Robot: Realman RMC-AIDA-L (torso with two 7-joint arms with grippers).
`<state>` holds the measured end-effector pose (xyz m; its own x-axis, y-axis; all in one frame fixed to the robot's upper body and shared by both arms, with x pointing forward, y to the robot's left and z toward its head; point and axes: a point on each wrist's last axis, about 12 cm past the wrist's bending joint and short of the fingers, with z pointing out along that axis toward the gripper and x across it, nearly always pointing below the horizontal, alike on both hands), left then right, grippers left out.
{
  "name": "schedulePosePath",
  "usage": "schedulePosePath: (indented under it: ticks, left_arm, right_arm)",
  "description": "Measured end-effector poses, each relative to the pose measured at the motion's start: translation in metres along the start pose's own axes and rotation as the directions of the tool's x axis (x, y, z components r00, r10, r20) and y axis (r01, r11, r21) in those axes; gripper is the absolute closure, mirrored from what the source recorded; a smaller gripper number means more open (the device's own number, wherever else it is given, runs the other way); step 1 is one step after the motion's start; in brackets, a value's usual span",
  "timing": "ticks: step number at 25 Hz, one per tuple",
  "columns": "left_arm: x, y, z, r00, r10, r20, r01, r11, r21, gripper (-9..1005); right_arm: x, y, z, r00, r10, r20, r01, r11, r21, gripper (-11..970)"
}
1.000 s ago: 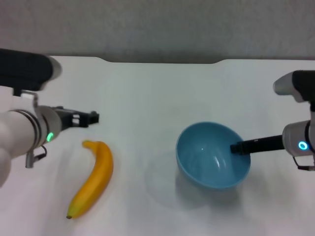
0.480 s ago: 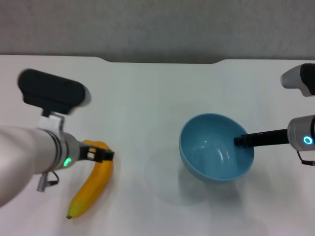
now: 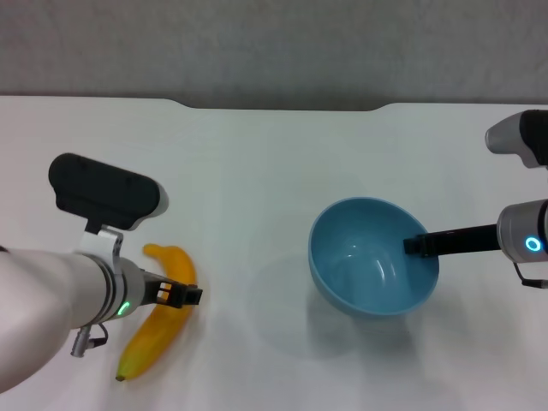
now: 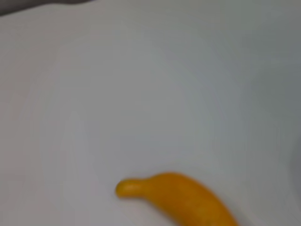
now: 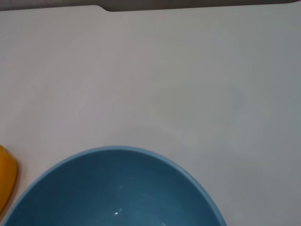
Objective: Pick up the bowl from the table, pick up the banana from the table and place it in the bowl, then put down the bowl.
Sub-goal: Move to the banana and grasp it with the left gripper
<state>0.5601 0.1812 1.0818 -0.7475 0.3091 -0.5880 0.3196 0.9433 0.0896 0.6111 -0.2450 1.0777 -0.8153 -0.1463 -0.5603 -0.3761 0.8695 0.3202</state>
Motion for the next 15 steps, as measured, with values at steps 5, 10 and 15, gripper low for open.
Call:
schedulePosePath:
  ticks: [5,10,15]
  left_arm:
    - [0.0040,0.0037,0.0063,1.000,-0.002,-0.007,0.002,1.000,-0.008,109]
    - [0.0081,0.0051,0.0093,1.000,-0.007,-0.022,0.006,1.000,-0.010,109]
    - [0.0091,0.0047,0.0111,0.999,-0.022,-0.033,0.022,1.000,0.000,115]
  right_arm:
    - [-0.0023,0.0011,-0.0012,1.000,-0.008,0.007,0.008,1.000,-0.001,927]
    - [-0.0031,0.0016,-0.0018,1.000,-0.011,0.010,0.011,1.000,-0.001,927]
    - [-0.0040,0.0022,-0.0021,1.000,-0.014,0.012,0.014,1.000,-0.002,926]
